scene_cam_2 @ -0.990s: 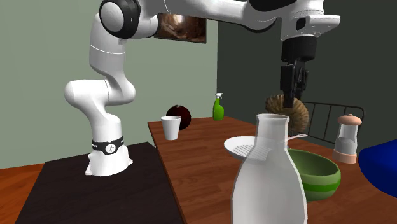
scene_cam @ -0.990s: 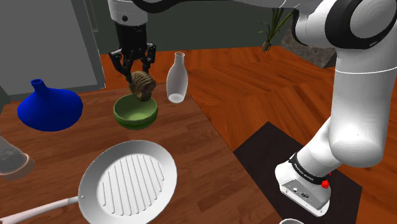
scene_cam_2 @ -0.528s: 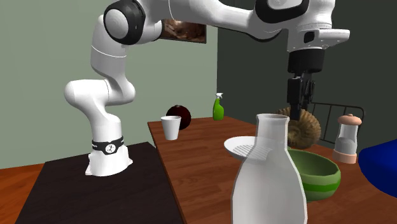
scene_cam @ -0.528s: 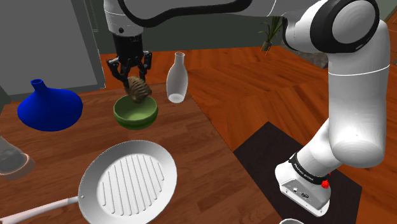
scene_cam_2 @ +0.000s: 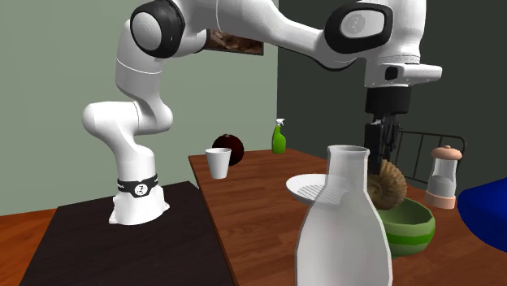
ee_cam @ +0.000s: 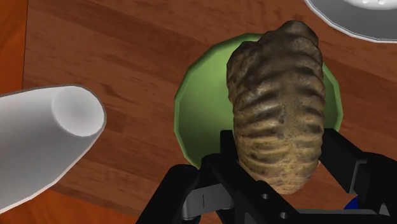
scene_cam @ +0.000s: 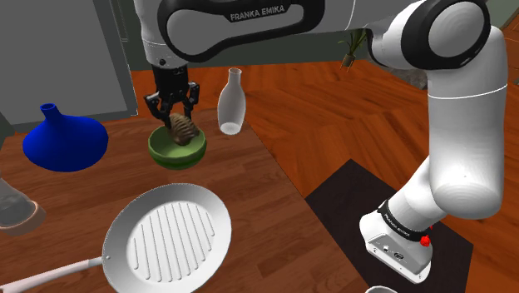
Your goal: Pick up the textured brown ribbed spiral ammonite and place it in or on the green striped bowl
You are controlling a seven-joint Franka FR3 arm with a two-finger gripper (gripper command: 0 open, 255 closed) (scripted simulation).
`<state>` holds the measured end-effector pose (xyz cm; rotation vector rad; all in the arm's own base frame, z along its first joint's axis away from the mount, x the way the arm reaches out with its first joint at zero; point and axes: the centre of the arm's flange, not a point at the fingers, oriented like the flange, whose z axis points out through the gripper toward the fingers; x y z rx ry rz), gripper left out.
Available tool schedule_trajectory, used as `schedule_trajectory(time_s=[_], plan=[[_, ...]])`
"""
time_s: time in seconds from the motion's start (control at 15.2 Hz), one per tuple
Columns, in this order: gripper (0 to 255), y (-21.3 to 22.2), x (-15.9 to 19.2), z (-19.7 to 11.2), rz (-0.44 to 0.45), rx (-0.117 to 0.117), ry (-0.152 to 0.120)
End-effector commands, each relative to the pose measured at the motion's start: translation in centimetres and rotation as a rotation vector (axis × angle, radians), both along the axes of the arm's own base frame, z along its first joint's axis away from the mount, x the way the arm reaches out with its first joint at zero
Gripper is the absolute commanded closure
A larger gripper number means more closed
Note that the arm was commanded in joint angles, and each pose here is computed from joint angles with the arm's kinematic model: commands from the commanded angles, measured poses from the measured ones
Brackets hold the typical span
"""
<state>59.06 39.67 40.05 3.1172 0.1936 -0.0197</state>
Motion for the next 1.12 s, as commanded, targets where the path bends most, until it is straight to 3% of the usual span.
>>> schedule_trajectory(time_s=[0.0, 0.59, 0.66, 0.99, 1.06], plan=[[255, 0.0, 0.0, -1.0, 0.0, 0.001, -0.001], [255, 0.0, 0.0, -1.4, 0.0, 0.001, -0.001], [0, 0.0, 0.0, -1.4, 0.0, 0.001, -0.001], [0, 0.0, 0.0, -1.4, 0.0, 0.001, -0.001], [0, 0.1, 0.0, -0.1, 0.0, 0.001, -0.001]])
